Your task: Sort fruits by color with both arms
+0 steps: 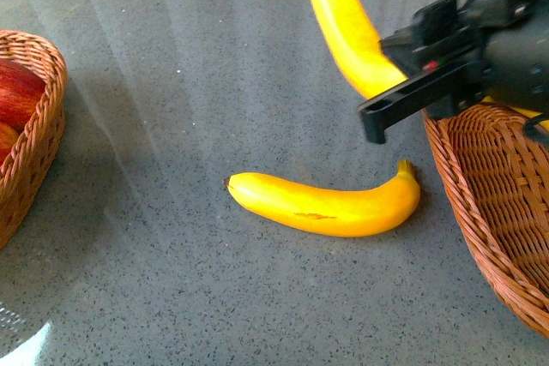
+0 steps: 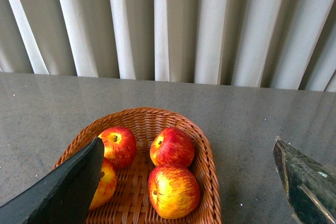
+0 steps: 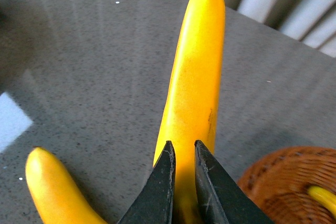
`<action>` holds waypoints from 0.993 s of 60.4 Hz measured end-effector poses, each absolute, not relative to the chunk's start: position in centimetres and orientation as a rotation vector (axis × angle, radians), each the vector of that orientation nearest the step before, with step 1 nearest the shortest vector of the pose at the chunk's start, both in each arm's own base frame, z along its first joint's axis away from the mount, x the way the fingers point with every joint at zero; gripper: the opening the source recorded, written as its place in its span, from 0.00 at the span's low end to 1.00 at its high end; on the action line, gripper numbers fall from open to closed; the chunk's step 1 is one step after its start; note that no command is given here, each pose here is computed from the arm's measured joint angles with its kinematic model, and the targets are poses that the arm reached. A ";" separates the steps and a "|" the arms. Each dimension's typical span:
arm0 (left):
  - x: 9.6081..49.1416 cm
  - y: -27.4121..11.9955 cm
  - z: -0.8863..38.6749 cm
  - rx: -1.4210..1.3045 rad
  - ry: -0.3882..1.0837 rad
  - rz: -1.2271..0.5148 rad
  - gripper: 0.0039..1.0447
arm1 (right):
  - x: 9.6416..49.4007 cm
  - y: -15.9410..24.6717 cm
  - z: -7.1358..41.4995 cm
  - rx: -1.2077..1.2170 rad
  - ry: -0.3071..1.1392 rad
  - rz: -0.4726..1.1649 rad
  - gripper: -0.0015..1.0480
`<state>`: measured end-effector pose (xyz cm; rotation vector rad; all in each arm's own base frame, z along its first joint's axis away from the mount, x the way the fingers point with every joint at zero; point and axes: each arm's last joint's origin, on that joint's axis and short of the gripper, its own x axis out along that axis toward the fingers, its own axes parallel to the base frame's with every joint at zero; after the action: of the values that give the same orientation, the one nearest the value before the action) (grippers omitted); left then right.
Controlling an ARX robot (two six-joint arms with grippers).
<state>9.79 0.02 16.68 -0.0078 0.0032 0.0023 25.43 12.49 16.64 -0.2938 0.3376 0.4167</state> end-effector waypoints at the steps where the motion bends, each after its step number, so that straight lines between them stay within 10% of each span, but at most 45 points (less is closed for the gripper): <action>1: 9.8 0.0 16.7 -0.008 0.003 0.002 0.91 | 25.2 12.1 17.0 -0.292 0.336 0.401 0.06; 25: 9.8 0.0 16.7 -0.008 0.003 0.002 0.91 | 22.0 5.9 16.8 -0.292 0.478 0.136 0.07; 48: 9.8 0.0 16.7 -0.007 0.003 0.002 0.91 | 20.5 8.0 15.6 -0.500 0.485 0.524 0.90; 60: 9.8 0.0 16.7 -0.007 0.003 0.002 0.91 | 21.5 10.2 14.2 -0.600 0.516 0.768 0.91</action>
<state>9.79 0.02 16.68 -0.0074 0.0032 0.0023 21.51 10.24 14.17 -0.6005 0.5160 0.7677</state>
